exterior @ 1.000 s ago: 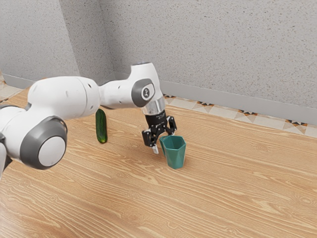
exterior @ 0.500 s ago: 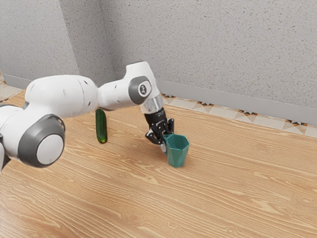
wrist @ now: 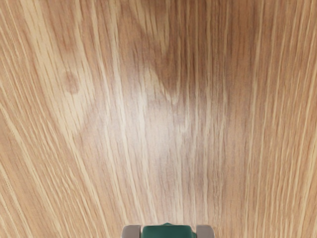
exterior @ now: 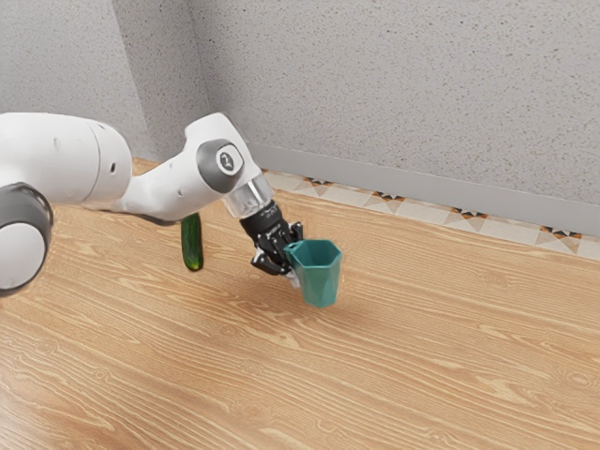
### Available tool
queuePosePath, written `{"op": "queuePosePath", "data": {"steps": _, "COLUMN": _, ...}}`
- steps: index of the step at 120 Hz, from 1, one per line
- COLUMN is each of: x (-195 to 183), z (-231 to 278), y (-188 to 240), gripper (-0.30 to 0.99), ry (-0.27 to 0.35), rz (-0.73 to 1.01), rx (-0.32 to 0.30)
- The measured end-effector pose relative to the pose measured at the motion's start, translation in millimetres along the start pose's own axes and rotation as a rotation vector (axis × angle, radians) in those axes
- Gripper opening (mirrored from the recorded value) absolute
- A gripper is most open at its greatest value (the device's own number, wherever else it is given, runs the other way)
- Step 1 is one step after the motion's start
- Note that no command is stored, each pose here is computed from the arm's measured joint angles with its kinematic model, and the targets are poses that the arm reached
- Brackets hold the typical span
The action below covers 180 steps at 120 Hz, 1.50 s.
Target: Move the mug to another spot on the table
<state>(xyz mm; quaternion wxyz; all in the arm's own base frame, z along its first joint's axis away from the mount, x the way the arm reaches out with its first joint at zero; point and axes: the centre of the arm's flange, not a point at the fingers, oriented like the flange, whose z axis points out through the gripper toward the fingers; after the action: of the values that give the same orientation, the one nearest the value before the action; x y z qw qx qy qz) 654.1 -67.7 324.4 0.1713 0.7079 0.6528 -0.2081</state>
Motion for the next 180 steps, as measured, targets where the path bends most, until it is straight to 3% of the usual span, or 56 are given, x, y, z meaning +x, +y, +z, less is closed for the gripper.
{"op": "queuePosePath", "data": {"steps": 36, "x": 61.9, "z": -35.9, "y": -53.9, "gripper": -0.09, "ry": 0.019, "rz": -0.109, "rx": -0.084}}
{"op": "queuePosePath", "data": {"steps": 102, "x": 130.5, "z": -41.1, "y": -113.3, "gripper": -0.10, "ry": 0.007, "rz": -0.225, "rx": -0.162}}
{"op": "queuePosePath", "data": {"steps": 131, "x": 178.1, "z": -35.7, "y": -129.9, "gripper": -0.09, "ry": 0.040, "rz": -0.282, "rx": -0.151}}
{"op": "queuePosePath", "data": {"steps": 158, "x": 189.6, "z": -29.3, "y": -132.3, "gripper": -0.08, "ry": 0.050, "rz": -0.279, "rx": -0.140}}
{"op": "queuePosePath", "data": {"steps": 180, "x": 197.6, "z": -32.2, "y": -131.5, "gripper": 0.30, "ry": 0.069, "rz": -0.269, "rx": -0.166}}
